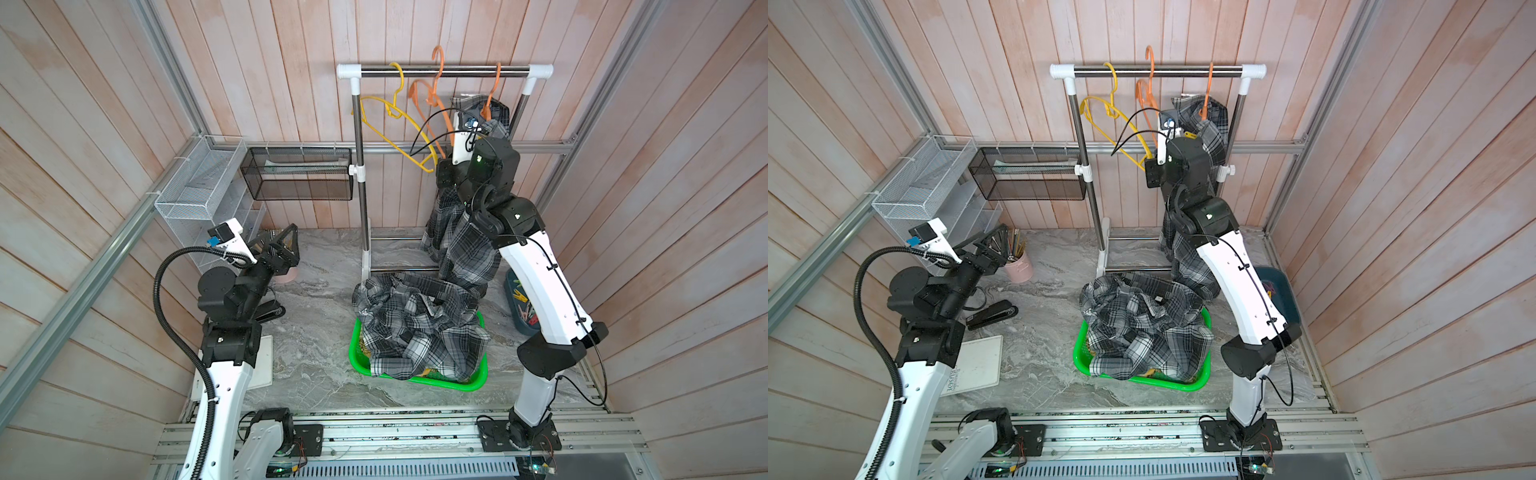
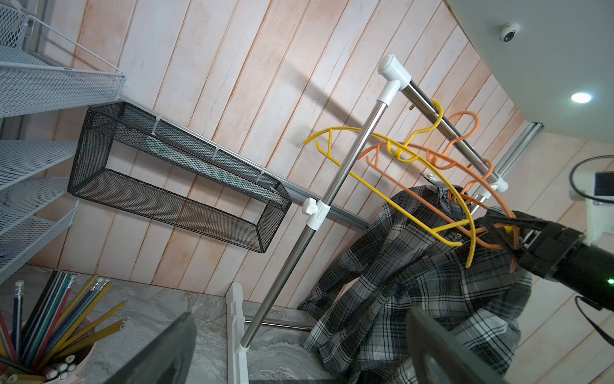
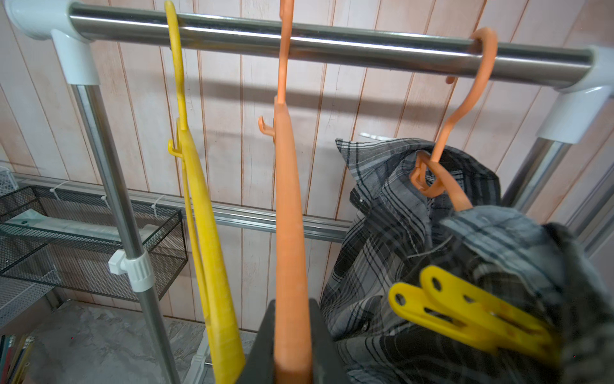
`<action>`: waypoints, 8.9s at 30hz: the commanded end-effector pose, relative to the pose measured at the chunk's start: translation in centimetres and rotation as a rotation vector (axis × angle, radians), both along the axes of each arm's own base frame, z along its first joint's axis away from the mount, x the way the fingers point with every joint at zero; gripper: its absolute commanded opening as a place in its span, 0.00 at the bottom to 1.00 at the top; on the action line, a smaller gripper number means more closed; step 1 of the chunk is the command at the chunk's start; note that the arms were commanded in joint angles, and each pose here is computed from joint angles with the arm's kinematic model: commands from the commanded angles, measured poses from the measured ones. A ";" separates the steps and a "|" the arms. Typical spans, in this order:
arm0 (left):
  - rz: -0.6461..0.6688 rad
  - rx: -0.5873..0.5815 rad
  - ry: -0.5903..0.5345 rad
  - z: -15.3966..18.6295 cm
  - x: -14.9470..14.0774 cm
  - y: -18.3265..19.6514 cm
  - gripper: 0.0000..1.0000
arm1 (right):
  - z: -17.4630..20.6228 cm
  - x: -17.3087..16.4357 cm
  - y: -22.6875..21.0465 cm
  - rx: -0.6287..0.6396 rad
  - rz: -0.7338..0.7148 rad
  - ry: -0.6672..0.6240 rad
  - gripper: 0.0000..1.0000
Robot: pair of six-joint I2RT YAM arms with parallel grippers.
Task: Remove the clothespins securing long-sleeve shirts to the hanger
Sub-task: Place the hanger on the clothesline, then pick up the hanger from the clothesline, then place the long-sleeve shirt at the bin.
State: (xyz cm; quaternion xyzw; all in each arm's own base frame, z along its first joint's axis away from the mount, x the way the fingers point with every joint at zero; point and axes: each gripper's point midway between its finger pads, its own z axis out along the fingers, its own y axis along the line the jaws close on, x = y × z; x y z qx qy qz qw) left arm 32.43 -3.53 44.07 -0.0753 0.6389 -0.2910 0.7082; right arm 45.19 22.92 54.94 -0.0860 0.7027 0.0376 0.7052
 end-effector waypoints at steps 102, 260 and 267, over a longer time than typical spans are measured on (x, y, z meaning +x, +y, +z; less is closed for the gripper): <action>-0.073 -0.053 0.084 -5.1 2.8 -0.8 1.00 | 5.5 -7.5 -11.5 0.140 -0.029 -0.168 0.00; -0.409 0.107 0.485 -20.5 -2.9 -13.9 0.80 | -18.2 -21.8 -0.6 0.440 0.752 0.106 0.00; -0.365 0.180 0.213 -8.3 -2.0 -11.6 0.73 | -18.0 -21.5 -0.1 0.393 0.768 0.121 0.00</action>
